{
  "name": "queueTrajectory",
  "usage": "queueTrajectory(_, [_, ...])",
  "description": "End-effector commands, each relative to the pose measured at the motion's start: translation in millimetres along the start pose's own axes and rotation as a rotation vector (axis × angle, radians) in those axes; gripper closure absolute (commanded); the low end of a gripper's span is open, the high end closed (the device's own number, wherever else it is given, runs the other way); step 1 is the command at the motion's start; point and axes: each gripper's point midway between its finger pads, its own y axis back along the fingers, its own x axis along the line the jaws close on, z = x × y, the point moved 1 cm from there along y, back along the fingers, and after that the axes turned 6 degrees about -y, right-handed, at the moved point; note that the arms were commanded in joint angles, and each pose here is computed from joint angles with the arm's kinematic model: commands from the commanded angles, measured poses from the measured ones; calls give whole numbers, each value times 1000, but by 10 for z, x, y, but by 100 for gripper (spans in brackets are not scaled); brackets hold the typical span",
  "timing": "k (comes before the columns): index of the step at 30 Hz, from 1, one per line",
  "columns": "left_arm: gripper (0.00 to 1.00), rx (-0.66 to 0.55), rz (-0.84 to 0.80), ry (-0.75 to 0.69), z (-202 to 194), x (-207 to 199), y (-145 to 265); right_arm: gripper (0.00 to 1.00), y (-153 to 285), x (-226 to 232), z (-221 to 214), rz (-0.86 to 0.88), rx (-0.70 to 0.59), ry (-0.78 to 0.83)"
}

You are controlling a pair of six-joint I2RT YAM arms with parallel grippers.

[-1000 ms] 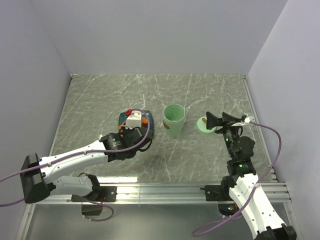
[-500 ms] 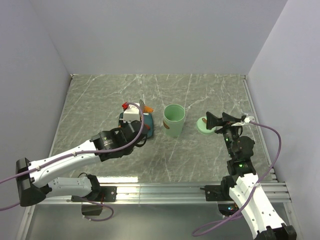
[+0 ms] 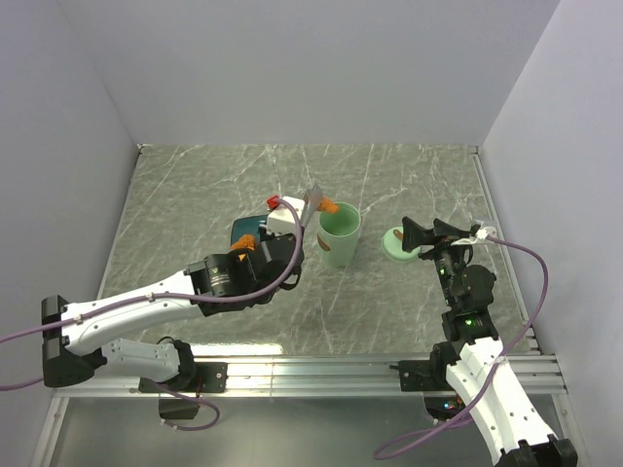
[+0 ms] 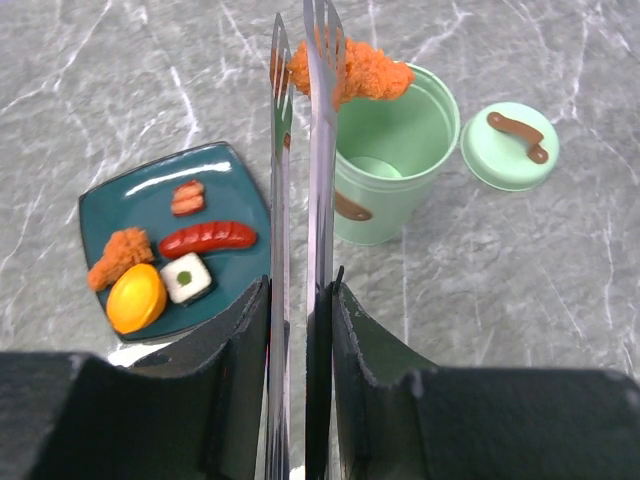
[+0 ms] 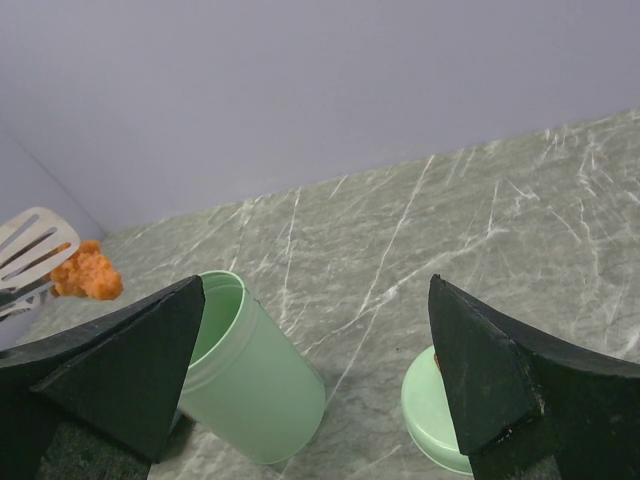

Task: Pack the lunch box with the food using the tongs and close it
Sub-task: Place the food into the lunch box, then pick up the food using the clamp

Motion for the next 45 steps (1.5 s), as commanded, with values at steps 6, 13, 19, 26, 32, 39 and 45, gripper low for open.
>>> queueTrajectory(6, [74,-57,-58,6,249,-231,-11,0,17,33,30,14,-18,-4])
queueTrajectory(13, [73,-40,-109,-31,195,-395,-85,0,17,35,33,16,-21,-4])
queueTrajectory(19, [67,-35,-97,-41,172,-400,-116,0,7,28,15,13,-13,-4])
queueTrajectory(26, [50,-41,-93,-42,177,-389,-112,0,1,24,6,13,-10,-4])
queueTrajectory(32, [50,-47,-63,-39,188,-350,-133,0,-4,20,1,12,-8,-2])
queueTrajectory(39, [50,-22,153,39,8,183,-11,0,-11,27,-6,15,-5,-3])
queueTrajectory(45, [48,38,255,147,-361,687,74,0,-15,49,1,28,-5,-2])
